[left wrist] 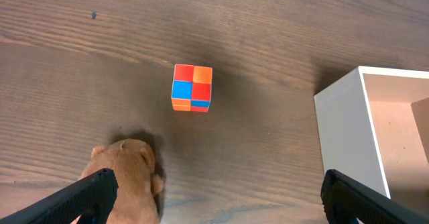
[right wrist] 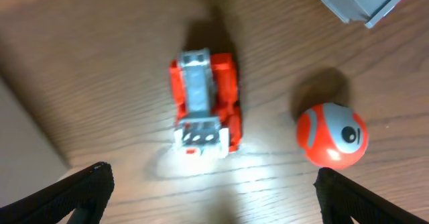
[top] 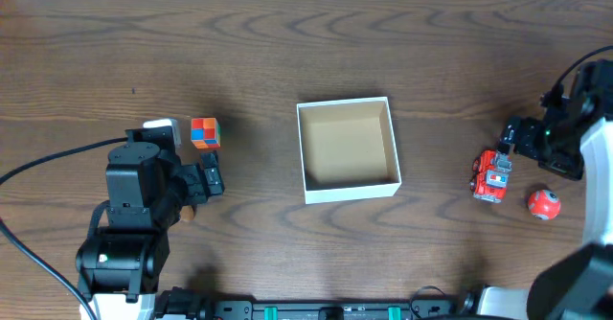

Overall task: Pack container
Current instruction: 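Lower the right gripper onto the red-grey toy truck and grasp it, then carry the truck into the white box and open the right gripper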

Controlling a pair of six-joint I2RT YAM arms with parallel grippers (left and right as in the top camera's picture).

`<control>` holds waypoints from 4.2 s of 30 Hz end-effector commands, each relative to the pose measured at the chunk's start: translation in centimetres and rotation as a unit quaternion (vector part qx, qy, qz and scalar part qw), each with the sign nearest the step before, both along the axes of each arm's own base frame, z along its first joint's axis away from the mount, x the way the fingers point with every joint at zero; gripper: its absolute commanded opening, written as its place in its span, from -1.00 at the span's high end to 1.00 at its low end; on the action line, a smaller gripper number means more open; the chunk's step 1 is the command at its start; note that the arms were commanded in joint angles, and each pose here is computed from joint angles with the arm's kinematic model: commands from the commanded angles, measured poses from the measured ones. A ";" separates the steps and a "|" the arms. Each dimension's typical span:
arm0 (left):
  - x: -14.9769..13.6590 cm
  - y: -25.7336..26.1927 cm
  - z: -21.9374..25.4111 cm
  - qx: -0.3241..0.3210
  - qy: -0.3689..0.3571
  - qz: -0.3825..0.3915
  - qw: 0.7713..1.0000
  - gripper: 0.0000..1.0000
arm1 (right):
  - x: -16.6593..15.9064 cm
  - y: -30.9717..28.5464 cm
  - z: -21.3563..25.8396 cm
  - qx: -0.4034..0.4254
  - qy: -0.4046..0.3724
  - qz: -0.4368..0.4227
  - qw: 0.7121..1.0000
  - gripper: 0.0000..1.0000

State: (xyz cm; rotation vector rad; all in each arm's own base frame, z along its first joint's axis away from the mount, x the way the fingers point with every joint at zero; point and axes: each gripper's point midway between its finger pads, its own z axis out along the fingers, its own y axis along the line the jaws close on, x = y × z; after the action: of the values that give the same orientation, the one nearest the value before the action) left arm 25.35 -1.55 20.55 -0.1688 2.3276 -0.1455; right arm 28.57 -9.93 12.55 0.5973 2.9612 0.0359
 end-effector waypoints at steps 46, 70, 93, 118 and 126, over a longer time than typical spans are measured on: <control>0.5 -0.1 0.4 -0.005 0.000 0.001 1.000 -0.96 | -1.3 3.1 -9.5 -0.016 0.039 0.052 0.998 -0.42; 0.5 -0.1 0.4 -0.005 0.000 0.001 1.000 -0.96 | -0.8 3.1 -9.4 -0.018 0.030 0.052 0.998 0.52; 0.5 -0.1 0.4 -0.005 0.000 0.001 1.000 -0.96 | 0.3 2.9 -9.1 -0.021 0.010 0.032 0.999 0.97; 0.5 -0.1 0.4 -0.005 0.000 0.001 1.000 -0.96 | 2.6 5.0 -0.9 -0.053 -0.139 0.067 0.987 0.97; 0.5 -0.1 0.4 -0.005 0.000 0.001 1.000 -0.96 | 3.7 8.7 2.9 -0.054 -0.199 0.120 0.971 0.97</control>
State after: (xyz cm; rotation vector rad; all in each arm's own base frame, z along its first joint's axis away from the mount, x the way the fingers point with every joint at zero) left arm 25.61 -1.57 20.06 -0.1703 2.3478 -0.1437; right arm 31.16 -2.78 12.24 0.2373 2.6981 -0.0100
